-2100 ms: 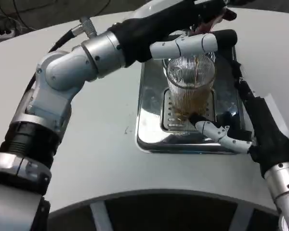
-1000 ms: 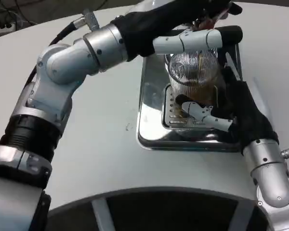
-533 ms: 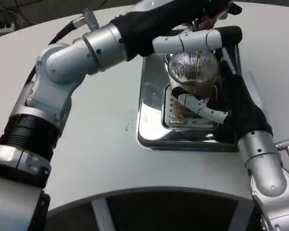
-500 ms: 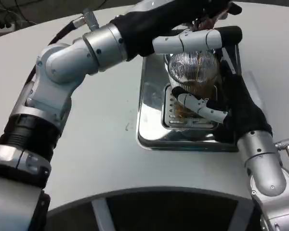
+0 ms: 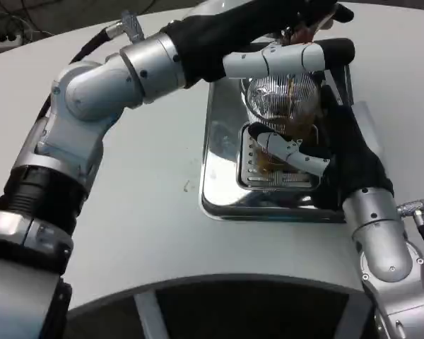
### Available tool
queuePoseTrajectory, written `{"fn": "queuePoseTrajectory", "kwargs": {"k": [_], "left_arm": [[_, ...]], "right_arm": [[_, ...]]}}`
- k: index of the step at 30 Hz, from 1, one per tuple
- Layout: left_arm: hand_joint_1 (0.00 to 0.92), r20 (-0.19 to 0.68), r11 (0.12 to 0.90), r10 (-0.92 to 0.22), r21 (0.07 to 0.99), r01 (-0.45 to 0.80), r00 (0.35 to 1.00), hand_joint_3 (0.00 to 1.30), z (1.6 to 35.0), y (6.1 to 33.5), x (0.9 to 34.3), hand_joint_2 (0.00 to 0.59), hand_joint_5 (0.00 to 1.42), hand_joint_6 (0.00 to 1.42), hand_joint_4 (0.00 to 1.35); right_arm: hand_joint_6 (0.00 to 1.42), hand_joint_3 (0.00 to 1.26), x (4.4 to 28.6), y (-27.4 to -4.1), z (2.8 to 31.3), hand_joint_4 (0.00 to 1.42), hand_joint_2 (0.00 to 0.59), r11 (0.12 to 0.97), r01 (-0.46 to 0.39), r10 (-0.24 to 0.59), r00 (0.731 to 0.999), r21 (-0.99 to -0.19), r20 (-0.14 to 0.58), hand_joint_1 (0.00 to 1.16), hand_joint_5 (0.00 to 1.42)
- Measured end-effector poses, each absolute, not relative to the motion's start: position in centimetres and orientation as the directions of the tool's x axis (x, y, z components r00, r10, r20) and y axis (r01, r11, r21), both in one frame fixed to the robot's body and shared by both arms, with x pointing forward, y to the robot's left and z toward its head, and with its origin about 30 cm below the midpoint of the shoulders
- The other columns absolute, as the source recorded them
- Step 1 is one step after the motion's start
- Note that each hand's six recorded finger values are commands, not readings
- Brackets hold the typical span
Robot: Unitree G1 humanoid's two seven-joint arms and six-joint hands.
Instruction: Grasp the cup under the faucet to collect the drink, then remove the cup.
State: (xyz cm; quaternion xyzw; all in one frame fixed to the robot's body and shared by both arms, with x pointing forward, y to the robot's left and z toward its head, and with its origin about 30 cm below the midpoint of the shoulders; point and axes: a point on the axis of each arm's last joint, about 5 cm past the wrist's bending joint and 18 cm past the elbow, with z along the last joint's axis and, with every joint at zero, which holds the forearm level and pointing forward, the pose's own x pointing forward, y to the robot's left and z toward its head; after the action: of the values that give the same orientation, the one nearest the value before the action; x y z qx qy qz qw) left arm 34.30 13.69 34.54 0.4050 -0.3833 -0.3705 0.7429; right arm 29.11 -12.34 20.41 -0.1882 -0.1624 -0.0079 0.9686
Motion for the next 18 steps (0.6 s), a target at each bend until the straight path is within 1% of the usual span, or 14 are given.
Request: {"fn": "queuePoseTrajectory", "kwargs": {"k": [5, 13, 18], "left_arm": [[0.0, 0.268, 0.396, -0.861, 0.886, 0.24, 0.432, 0.1, 34.55, 13.7, 34.3, 0.119, 0.13, 0.08, 0.03], [0.0, 0.265, 0.394, -0.862, 0.887, 0.24, 0.433, 0.1, 34.57, 13.74, 34.3, 0.117, 0.13, 0.08, 0.03], [0.0, 0.261, 0.39, -0.863, 0.889, 0.24, 0.433, 0.1, 34.58, 13.8, 34.29, 0.116, 0.14, 0.08, 0.03]], "right_arm": [[0.04, 0.0, 29.21, -12.15, 20.32, 0.04, 0.212, 0.931, 0.081, 0.041, 0.946, -0.355, 0.322, 0.77, 0.09], [0.08, 0.05, 29.25, -11.97, 20.21, 0.09, 0.212, 0.933, 0.098, 0.025, 0.943, -0.346, 0.333, 0.77, 0.15], [0.09, 0.06, 29.26, -11.8, 20.1, 0.1, 0.212, 0.933, 0.112, 0.012, 0.94, -0.343, 0.341, 0.77, 0.16]]}}
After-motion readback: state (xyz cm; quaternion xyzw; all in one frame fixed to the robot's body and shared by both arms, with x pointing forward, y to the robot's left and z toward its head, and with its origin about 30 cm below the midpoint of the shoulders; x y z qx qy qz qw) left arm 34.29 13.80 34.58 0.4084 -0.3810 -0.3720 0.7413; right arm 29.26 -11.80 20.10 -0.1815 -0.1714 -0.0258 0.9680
